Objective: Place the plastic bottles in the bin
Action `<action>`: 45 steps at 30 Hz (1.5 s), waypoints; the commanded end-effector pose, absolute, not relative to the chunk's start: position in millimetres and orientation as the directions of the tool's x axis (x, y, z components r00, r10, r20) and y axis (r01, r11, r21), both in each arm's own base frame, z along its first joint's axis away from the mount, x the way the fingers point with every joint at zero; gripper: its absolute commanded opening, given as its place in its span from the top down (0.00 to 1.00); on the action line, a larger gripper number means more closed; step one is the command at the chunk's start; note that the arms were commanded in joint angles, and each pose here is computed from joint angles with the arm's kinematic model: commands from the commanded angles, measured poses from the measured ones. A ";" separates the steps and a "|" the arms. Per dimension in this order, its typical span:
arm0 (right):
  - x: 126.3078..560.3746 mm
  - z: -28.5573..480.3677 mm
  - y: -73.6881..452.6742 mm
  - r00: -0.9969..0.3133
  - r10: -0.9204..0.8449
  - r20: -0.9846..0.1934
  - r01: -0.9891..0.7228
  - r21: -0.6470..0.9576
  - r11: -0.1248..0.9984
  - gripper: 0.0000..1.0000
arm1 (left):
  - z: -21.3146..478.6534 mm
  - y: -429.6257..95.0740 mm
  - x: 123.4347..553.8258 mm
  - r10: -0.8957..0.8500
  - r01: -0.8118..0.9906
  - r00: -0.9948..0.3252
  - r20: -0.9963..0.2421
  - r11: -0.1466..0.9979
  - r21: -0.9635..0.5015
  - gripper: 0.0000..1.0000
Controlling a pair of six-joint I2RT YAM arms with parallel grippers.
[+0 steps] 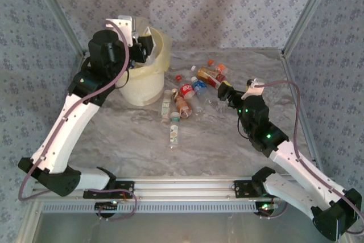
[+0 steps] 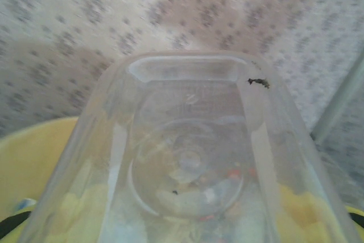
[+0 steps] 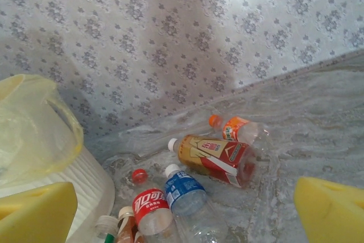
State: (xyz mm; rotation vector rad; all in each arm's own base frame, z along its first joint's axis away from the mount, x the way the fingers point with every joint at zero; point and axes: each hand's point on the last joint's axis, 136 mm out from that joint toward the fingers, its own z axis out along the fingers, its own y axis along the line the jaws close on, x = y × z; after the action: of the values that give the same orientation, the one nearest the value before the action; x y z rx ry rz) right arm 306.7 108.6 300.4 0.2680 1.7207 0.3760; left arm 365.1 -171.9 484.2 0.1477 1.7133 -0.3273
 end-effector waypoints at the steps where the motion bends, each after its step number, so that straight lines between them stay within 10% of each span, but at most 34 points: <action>1: 307.4 294.8 104.9 -0.197 0.420 -0.886 -0.007 0.430 0.903 0.00 | 494.1 -132.0 388.1 -0.003 0.105 -0.115 -0.993 0.994 -0.015 0.54; 22: 313.1 281.4 105.6 -0.269 0.445 -0.855 0.016 0.457 0.889 0.00 | 395.5 -29.1 466.2 0.003 0.017 -0.335 -0.942 1.000 -0.003 0.50; 31: 310.9 279.6 103.9 -0.291 0.437 -0.851 0.027 0.449 0.893 0.00 | 382.0 -31.6 479.5 -0.092 -0.004 -0.384 -0.919 0.995 -0.098 0.12; 45: 311.2 268.6 104.9 -0.324 0.465 -0.824 0.043 0.478 0.877 0.00 | 390.6 -112.9 415.5 -0.182 0.008 -0.406 -0.895 0.979 -0.202 0.02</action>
State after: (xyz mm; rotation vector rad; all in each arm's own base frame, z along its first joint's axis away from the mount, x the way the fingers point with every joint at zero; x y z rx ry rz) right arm 310.8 104.7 262.7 0.3545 1.8673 0.4155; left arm 445.1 -96.8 381.5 -0.0887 2.0035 -0.2207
